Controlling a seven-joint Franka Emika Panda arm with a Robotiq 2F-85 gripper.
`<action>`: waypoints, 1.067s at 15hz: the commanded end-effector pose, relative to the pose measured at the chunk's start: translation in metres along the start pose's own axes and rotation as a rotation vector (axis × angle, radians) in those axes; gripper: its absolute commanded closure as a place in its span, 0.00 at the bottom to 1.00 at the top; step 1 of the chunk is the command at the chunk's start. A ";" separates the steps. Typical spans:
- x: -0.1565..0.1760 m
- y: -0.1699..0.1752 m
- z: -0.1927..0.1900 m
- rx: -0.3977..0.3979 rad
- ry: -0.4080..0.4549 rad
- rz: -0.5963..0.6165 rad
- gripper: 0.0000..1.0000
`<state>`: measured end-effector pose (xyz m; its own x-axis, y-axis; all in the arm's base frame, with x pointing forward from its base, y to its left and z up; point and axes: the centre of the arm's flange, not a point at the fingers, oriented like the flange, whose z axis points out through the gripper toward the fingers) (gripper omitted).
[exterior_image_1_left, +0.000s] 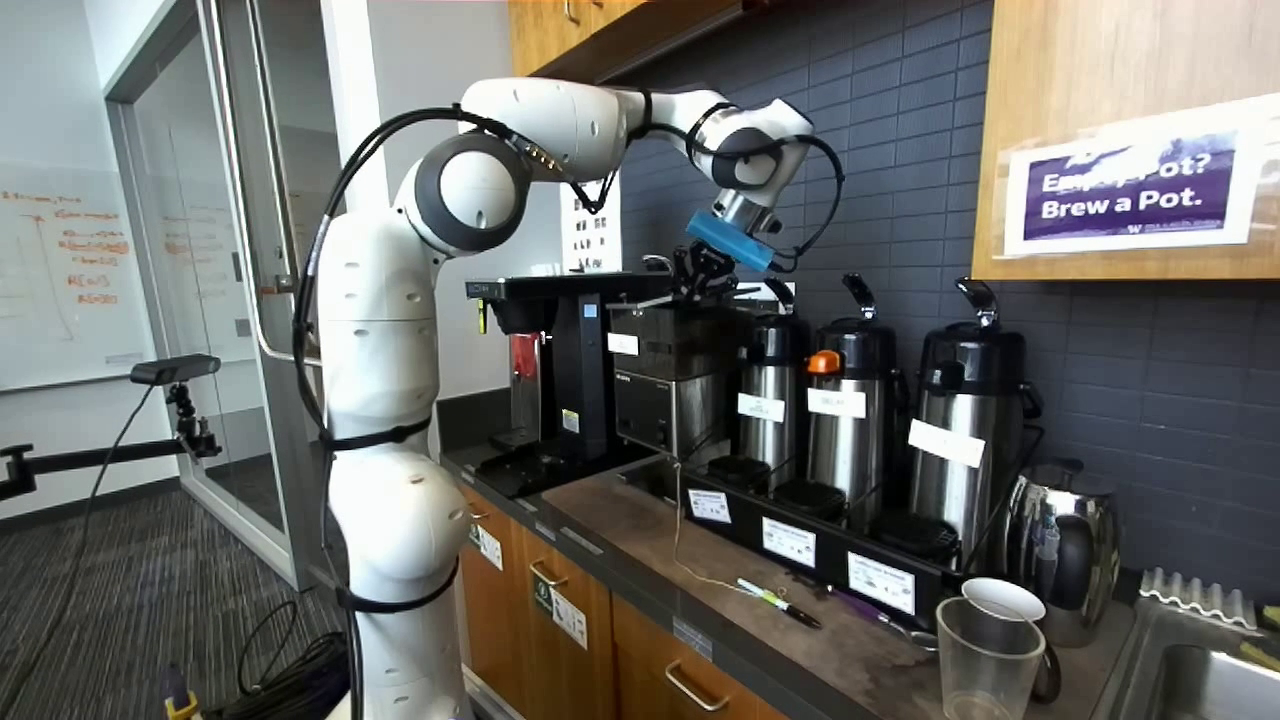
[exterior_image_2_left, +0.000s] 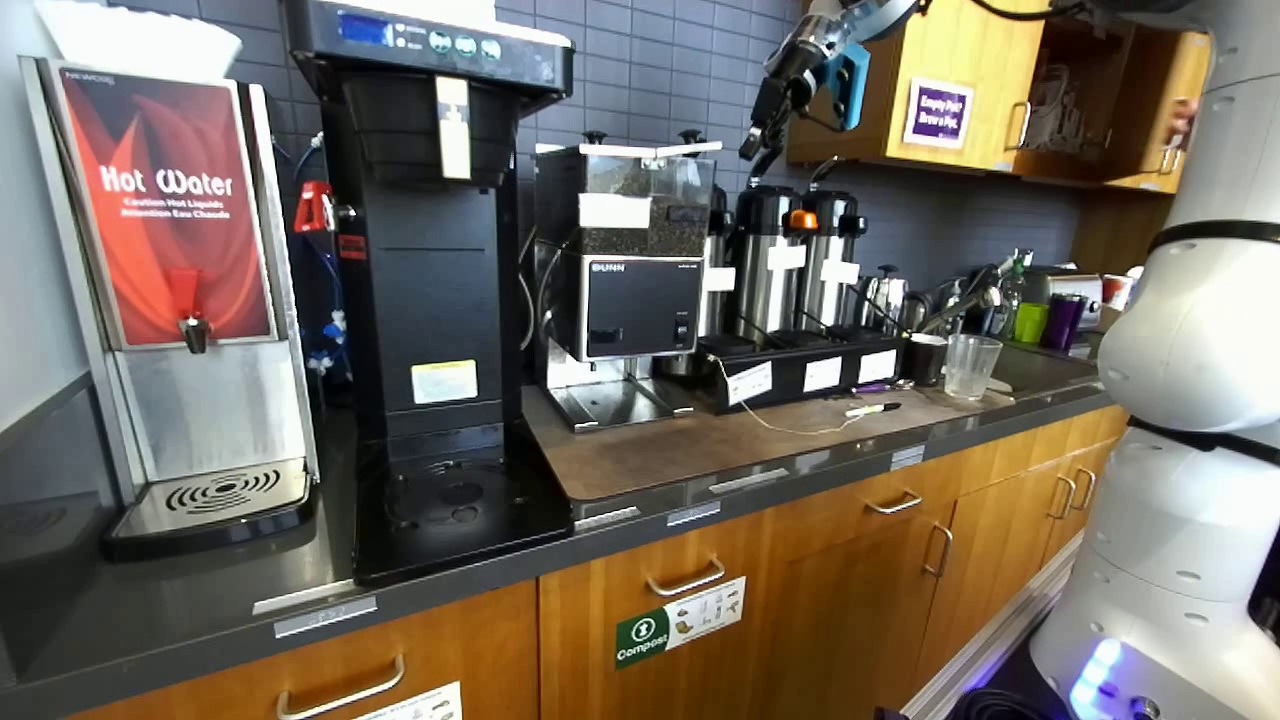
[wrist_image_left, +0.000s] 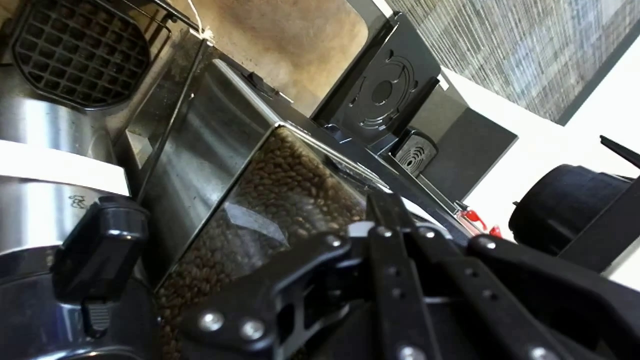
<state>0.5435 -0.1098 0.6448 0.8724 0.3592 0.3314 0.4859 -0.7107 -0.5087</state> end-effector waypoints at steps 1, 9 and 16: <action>0.003 0.017 0.005 0.033 0.052 0.051 1.00; 0.013 0.033 0.014 0.105 0.130 0.098 1.00; 0.021 0.031 0.023 0.154 0.143 0.100 1.00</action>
<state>0.5758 -0.1150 0.6151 0.9020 0.2143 0.3748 0.4186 -0.6464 -0.6379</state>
